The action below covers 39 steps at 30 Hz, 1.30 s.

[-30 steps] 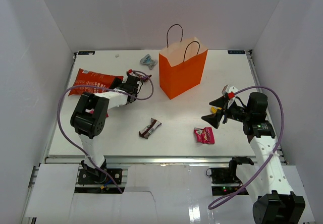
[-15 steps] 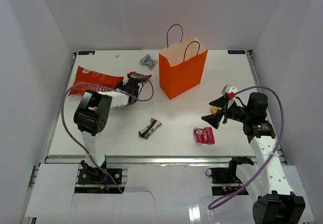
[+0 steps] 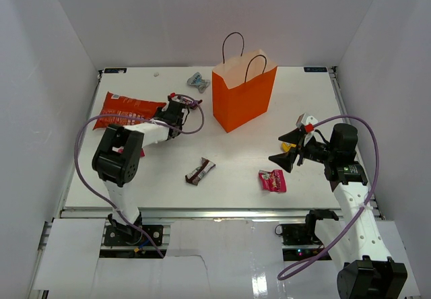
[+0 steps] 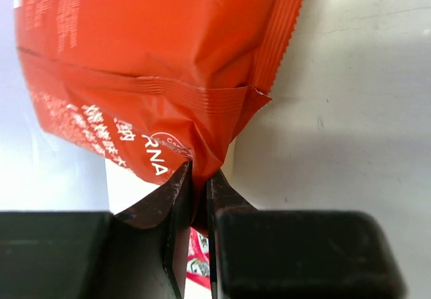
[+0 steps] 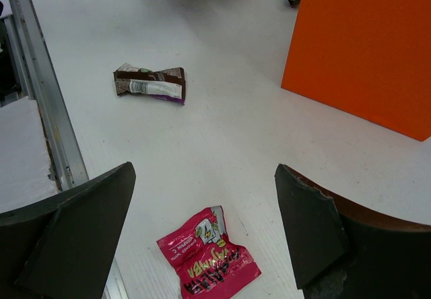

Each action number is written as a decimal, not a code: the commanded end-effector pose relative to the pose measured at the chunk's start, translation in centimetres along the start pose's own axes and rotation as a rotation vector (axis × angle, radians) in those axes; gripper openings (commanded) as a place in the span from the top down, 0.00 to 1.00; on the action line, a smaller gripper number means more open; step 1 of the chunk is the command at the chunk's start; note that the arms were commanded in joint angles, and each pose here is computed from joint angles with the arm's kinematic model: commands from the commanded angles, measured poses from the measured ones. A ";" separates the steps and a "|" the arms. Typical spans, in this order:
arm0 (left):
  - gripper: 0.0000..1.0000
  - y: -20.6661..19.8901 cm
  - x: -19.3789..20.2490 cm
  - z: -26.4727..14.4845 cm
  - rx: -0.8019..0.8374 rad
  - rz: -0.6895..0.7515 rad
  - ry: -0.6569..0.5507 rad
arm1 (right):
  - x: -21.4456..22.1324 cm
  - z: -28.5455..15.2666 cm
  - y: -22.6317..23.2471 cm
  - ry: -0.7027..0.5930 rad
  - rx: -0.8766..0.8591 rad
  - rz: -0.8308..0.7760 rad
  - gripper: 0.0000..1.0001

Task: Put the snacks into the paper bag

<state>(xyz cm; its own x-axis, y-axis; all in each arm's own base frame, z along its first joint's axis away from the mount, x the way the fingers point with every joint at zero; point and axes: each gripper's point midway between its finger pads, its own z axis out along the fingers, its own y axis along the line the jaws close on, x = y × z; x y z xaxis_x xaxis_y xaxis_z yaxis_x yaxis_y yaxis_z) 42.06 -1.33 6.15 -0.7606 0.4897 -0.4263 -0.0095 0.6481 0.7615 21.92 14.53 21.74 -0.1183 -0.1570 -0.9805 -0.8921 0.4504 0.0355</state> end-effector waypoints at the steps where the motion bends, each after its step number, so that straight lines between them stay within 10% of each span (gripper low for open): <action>1: 0.91 3.0 -3.4 -3.0 0.061 -0.169 -0.098 | -0.9 -0.1 0.6 -0.018 -0.026 -0.037 0.10; 19: 1.00 9.5 -9.7 -13.0 0.441 -0.594 -0.361 | -0.5 0.1 0.2 -0.010 -0.016 -0.027 0.10; 39: 1.00 15.8 -16.0 -21.5 0.623 -0.660 -0.664 | -0.2 0.2 -0.3 0.002 0.004 -0.022 0.10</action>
<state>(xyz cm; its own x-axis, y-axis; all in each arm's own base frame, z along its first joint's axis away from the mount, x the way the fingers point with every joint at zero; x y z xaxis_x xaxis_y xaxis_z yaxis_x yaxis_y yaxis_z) 40.78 -10.90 33.59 -0.2646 0.0422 -0.9634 0.1338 0.9910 0.0067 22.18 14.43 21.46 -0.1292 -0.1604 -0.9786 -0.8879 0.4580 0.0421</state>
